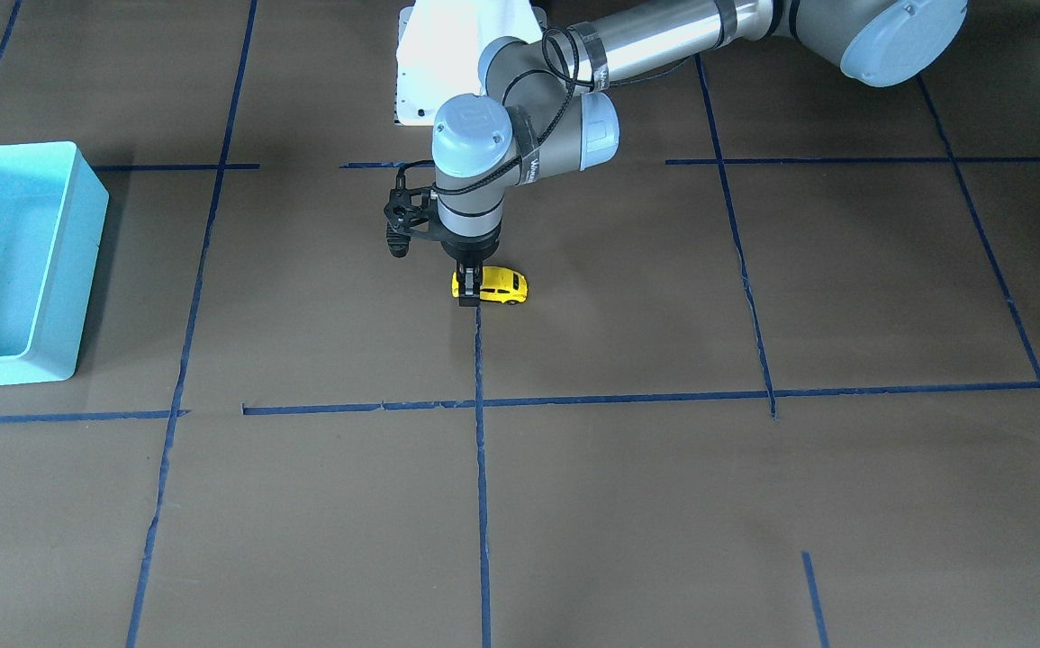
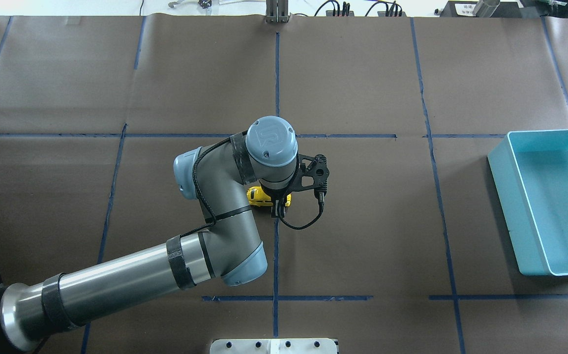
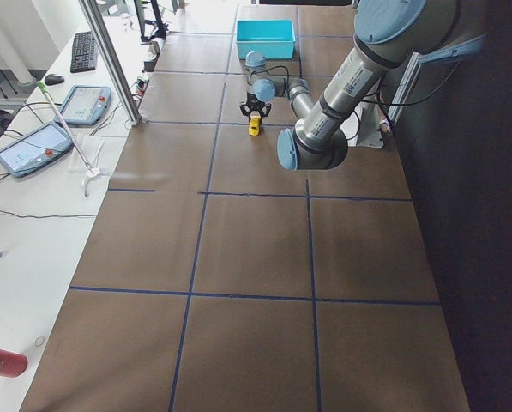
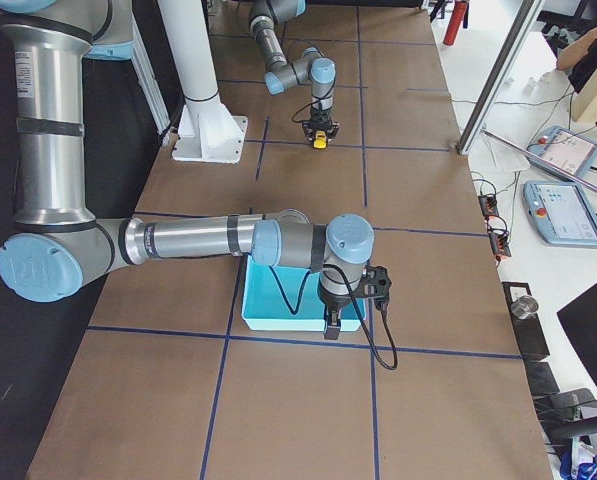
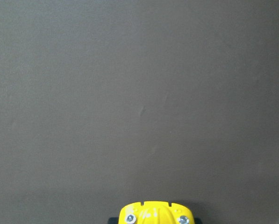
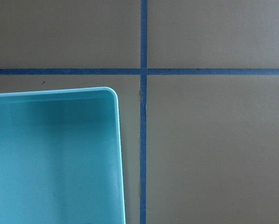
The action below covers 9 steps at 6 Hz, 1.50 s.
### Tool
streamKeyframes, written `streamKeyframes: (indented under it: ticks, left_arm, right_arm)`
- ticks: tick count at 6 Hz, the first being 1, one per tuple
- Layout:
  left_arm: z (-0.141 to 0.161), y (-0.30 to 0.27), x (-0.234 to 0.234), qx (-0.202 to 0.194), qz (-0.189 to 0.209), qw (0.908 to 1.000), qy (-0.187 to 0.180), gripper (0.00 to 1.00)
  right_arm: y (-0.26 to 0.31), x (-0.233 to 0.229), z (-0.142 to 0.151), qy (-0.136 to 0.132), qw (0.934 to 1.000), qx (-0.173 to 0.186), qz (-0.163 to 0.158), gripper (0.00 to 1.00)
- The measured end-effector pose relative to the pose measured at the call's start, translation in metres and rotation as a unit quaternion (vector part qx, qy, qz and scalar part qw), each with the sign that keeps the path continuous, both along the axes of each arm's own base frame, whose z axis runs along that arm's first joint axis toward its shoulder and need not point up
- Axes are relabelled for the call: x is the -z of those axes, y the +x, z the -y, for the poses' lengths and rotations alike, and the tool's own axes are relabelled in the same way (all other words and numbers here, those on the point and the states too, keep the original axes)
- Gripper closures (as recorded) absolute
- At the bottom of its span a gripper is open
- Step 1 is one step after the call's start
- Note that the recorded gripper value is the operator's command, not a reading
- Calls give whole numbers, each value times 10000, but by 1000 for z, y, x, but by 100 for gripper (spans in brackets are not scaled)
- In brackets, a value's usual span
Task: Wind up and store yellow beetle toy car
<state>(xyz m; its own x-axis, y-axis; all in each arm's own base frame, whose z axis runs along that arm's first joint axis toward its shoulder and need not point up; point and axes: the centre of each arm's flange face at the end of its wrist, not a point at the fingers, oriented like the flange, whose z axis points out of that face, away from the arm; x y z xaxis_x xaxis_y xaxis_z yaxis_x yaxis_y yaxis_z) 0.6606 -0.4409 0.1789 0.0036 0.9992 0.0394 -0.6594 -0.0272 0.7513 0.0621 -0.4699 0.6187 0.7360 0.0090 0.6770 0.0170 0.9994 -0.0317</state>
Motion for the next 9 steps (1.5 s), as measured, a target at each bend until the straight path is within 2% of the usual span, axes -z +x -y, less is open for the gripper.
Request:
streamKeyframes:
  ticks: [6,7,8,9]
  left_arm:
    - [-8,-15,-25,-5,1,10000,11,100]
    - [-9,-16,-26,-8,-3,10000,14,75]
    - [-9,-17,-27,-10,-6,10000,15,1]
    - [-9,-18,-28,-16,1,10000,-2,0]
  right_arm:
    - [0,0,0,0,10000,0,0,0]
    - [0,0,0,0,10000,0,0,0]
    - [0,0,0,3,10000,0,2,0]
    - [0,1,1,5,10000,0,6,0]
